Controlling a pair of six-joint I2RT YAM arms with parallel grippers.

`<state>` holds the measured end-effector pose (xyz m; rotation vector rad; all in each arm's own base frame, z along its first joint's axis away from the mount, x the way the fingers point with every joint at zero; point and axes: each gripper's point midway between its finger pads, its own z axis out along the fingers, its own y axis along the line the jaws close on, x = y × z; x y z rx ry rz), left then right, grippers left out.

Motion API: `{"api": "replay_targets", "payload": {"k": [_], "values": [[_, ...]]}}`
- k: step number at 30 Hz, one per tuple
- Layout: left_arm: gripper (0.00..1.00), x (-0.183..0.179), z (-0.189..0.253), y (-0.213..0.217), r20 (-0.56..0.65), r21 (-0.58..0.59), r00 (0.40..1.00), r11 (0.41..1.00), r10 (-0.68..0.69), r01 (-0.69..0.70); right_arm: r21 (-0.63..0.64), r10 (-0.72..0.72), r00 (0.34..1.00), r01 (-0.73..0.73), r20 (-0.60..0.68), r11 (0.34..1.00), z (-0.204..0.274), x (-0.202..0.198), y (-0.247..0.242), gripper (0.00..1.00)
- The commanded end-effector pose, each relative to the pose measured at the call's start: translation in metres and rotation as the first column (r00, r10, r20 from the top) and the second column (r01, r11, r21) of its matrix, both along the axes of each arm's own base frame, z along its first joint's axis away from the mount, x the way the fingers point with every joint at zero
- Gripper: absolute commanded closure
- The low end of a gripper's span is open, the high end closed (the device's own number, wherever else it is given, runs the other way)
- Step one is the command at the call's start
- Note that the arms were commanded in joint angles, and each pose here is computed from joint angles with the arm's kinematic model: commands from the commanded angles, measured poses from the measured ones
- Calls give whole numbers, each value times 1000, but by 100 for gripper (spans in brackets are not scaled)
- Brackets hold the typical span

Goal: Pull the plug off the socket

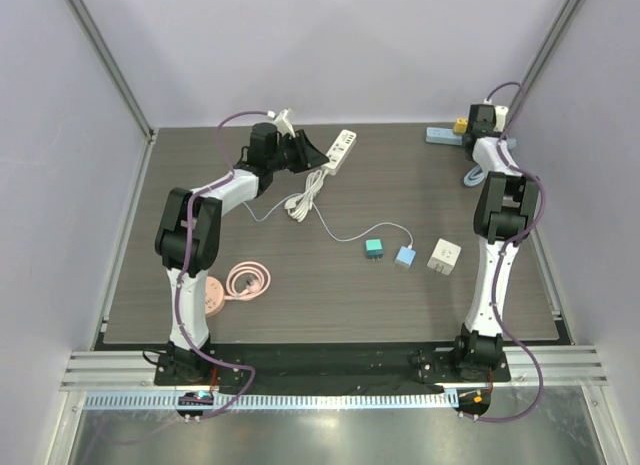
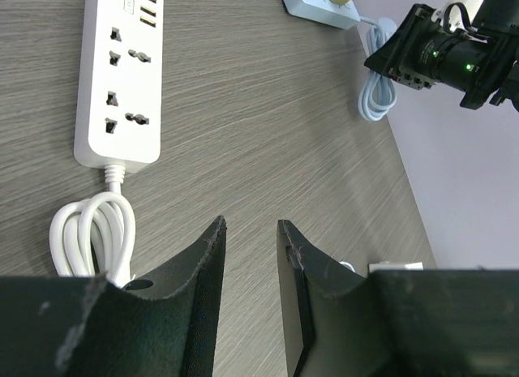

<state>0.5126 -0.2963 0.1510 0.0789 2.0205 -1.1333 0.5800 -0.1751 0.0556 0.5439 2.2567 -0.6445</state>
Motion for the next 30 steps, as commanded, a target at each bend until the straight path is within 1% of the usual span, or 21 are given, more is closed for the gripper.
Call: {"api": "replay_targets", "payload": {"k": [1, 2, 4, 5, 6, 8, 9, 10, 11, 12, 13, 14, 15, 16, 19, 22, 24, 25, 26, 29, 30], "values": [[67, 7, 23, -3, 63, -37, 998, 999, -11, 13, -211, -30, 999, 37, 38, 977, 61, 10, 9, 99], [67, 7, 23, -3, 63, -38, 998, 999, -12, 15, -245, -42, 999, 47, 26, 968, 64, 7, 10, 99], [67, 6, 24, -4, 63, -41, 998, 999, -15, 17, -271, -43, 999, 41, 0, 962, 61, 3, 24, 99], [67, 6, 24, -5, 63, -42, 998, 999, -19, 22, -265, -58, 998, 59, 9, 962, 63, 0, 27, 99], [67, 6, 24, -4, 60, -43, 998, 999, -20, 23, -256, -51, 998, 42, -29, 966, 58, -7, 32, 99], [67, 5, 23, -6, 58, -46, 998, 998, -28, 31, -178, -36, 998, 25, -56, 984, 41, -18, 44, 99], [67, 5, 24, -6, 61, -50, 998, 998, -34, 37, -137, -36, 999, 33, -21, 990, 49, -21, 50, 99], [67, 4, 25, -7, 59, -56, 998, 998, -37, 40, -110, -28, 999, 23, -46, 994, 38, -30, 55, 99], [67, 4, 25, -8, 59, -60, 997, 997, -42, 45, -86, -9, 999, 5, -50, 996, 37, -33, 65, 99], [67, 3, 26, -9, 63, -64, 997, 997, -49, 53, -35, 18, 1000, -19, -24, 999, 46, -35, 76, 99], [67, 3, 27, -10, 64, -67, 997, 996, -51, 55, -14, 26, 999, -27, -46, 1000, 39, -44, 79, 99], [67, 3, 26, -9, 62, -67, 997, 996, -49, 54, 8, 76, 996, -76, -45, 997, 41, -46, 104, 99], [67, 4, 27, -9, 64, -67, 997, 996, -48, 52, 65, 106, 994, -104, -36, 992, 41, -53, 118, 99], [67, 3, 27, -9, 65, -66, 997, 996, -50, 54, 94, 126, 992, -122, -32, 988, 41, -58, 128, 99], [67, 3, 28, -9, 72, -58, 996, 997, -49, 54, 231, 204, 979, -194, -24, 954, 33, -76, 170, 99], [67, 4, 25, -7, 69, -47, 997, 998, -42, 45, 293, 237, 971, -218, -31, 931, 27, -97, 191, 98], [67, 3, 24, -10, 67, -43, 997, 998, -44, 47, 300, 250, 967, -229, -36, 926, 27, -106, 196, 98], [67, 3, 24, -11, 67, -42, 997, 998, -47, 50, 308, 255, 965, -226, -58, 924, 18, -117, 199, 98], [67, 2, 23, -13, 68, -38, 996, 998, -50, 53, 326, 276, 961, -251, -33, 912, 23, -119, 206, 98], [67, 1, 21, -22, 74, -13, 995, 998, -63, 64, 343, 288, 954, -245, -80, 907, 7, -143, 210, 96], [67, -2, 25, -30, 84, -10, 994, 997, -76, 78, 345, 290, 955, -252, -63, 904, 12, -146, 210, 95]]}}
